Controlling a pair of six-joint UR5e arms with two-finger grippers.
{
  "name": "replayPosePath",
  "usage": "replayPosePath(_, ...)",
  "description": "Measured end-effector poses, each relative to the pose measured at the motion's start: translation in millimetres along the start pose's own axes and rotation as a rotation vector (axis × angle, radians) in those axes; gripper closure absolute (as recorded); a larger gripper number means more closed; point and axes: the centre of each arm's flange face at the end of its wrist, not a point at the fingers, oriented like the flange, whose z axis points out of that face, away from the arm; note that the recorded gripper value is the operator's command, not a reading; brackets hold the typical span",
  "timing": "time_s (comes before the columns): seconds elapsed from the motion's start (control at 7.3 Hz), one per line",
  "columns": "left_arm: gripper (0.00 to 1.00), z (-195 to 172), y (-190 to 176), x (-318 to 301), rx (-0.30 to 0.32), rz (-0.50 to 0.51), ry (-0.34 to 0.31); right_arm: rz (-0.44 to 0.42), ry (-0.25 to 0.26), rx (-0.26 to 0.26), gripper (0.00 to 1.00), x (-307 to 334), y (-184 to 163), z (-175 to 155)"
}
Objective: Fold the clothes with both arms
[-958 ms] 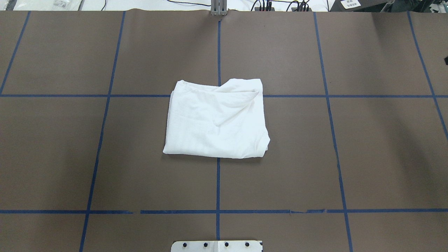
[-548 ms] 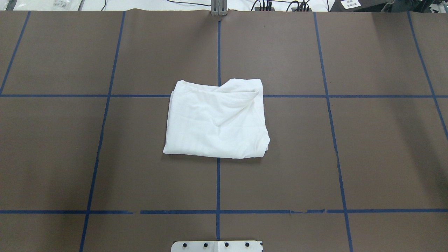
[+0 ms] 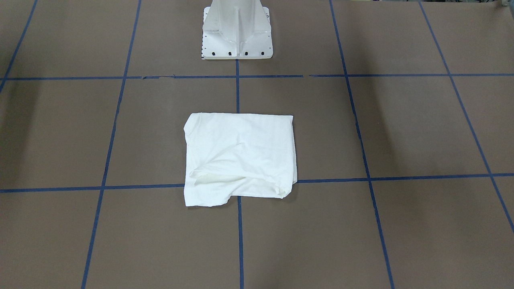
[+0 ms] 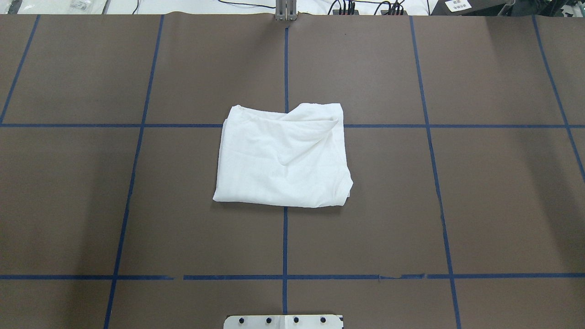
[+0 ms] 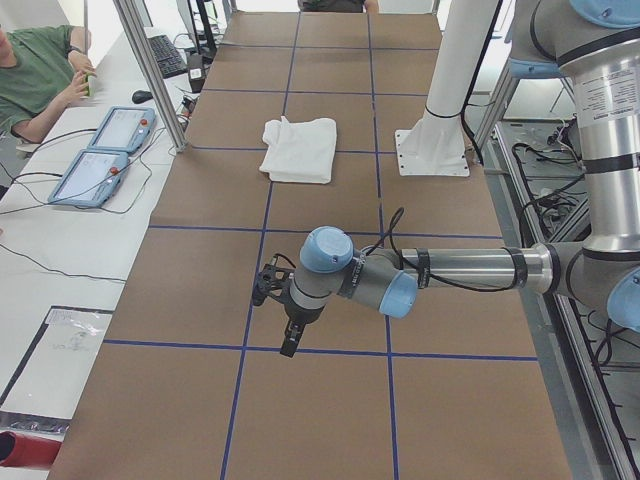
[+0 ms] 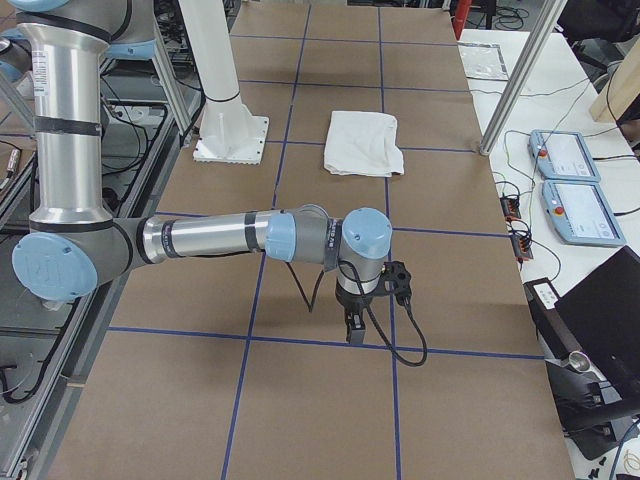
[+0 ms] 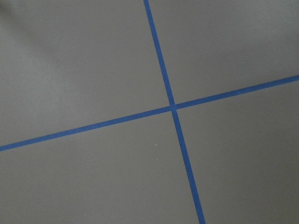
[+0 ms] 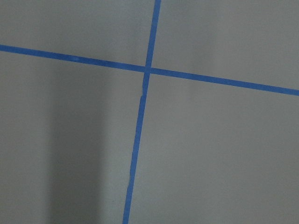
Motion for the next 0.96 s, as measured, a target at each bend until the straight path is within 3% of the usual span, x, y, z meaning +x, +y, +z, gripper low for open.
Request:
replayPosePath(0.68, 0.0, -6.3, -15.6, 17.7, -0.181, -0.144, 0.101, 0.094, -0.098, -0.025, 0.0, 7.2, 6.6, 19.9)
replayPosePath(0.96, 0.0, 5.2, -17.2, 9.3, -0.222, -0.129, 0.11, 0.147, -0.11, -0.035, 0.0, 9.0, 13.7, 24.7)
